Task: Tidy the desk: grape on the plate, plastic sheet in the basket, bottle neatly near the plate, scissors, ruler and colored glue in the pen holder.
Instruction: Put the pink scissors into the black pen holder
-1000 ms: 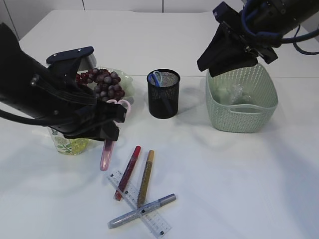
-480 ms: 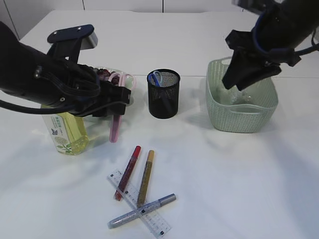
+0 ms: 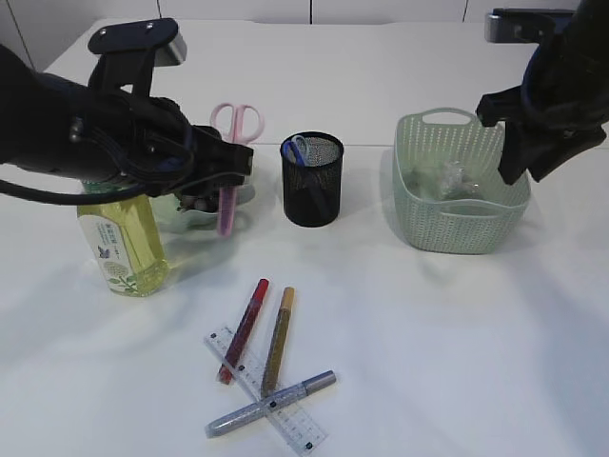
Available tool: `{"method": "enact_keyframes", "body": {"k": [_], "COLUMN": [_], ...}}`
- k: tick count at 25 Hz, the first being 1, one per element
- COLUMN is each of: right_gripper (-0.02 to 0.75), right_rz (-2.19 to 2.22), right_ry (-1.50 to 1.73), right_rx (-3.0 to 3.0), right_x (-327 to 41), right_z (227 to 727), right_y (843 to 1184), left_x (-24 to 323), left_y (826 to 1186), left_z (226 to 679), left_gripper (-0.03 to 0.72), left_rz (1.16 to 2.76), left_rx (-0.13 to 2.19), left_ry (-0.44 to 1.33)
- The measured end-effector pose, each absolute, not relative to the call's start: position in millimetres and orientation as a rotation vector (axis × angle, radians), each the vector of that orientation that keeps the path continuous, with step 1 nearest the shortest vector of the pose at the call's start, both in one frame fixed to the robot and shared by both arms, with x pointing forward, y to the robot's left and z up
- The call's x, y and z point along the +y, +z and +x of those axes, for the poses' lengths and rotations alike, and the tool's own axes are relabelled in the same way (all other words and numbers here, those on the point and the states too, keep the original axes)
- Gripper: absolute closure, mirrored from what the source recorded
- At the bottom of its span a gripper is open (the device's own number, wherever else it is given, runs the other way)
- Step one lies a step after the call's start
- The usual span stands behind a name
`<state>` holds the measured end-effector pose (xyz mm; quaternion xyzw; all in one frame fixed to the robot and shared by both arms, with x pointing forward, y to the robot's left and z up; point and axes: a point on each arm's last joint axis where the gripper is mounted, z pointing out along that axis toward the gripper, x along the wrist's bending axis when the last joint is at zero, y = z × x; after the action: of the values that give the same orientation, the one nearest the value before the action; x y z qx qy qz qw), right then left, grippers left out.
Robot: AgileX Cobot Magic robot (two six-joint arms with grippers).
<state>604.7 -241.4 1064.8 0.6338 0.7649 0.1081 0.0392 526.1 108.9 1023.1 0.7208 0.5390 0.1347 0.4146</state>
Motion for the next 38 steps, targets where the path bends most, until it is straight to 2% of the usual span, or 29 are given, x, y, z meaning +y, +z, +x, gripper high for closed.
{"method": "enact_keyframes", "body": {"k": [10, 20, 27, 38], "right_gripper": [0.463, 0.463, 0.463, 0.463], "right_rz": [1.992, 2.002, 2.030, 2.004], "right_ry": [0.192, 0.145, 0.182, 0.245], "right_rx": [2.277, 2.229, 2.172, 2.141], "right_x": [-249, -253, -253, -253], "right_z": [612, 613, 616, 621], "right_y": [1049, 1048, 1048, 1049], "left_x": [105, 96, 81, 69], "left_y": [1027, 1034, 1030, 1018], "left_z": [536, 550, 572, 588], "left_gripper": [0.538, 0.538, 0.538, 0.538], "left_rz": [1.744, 1.620, 1.589, 1.416], "left_rx": [1.253, 1.129, 1.044, 0.905], "left_ry": [0.425, 0.510, 0.556, 0.619]}}
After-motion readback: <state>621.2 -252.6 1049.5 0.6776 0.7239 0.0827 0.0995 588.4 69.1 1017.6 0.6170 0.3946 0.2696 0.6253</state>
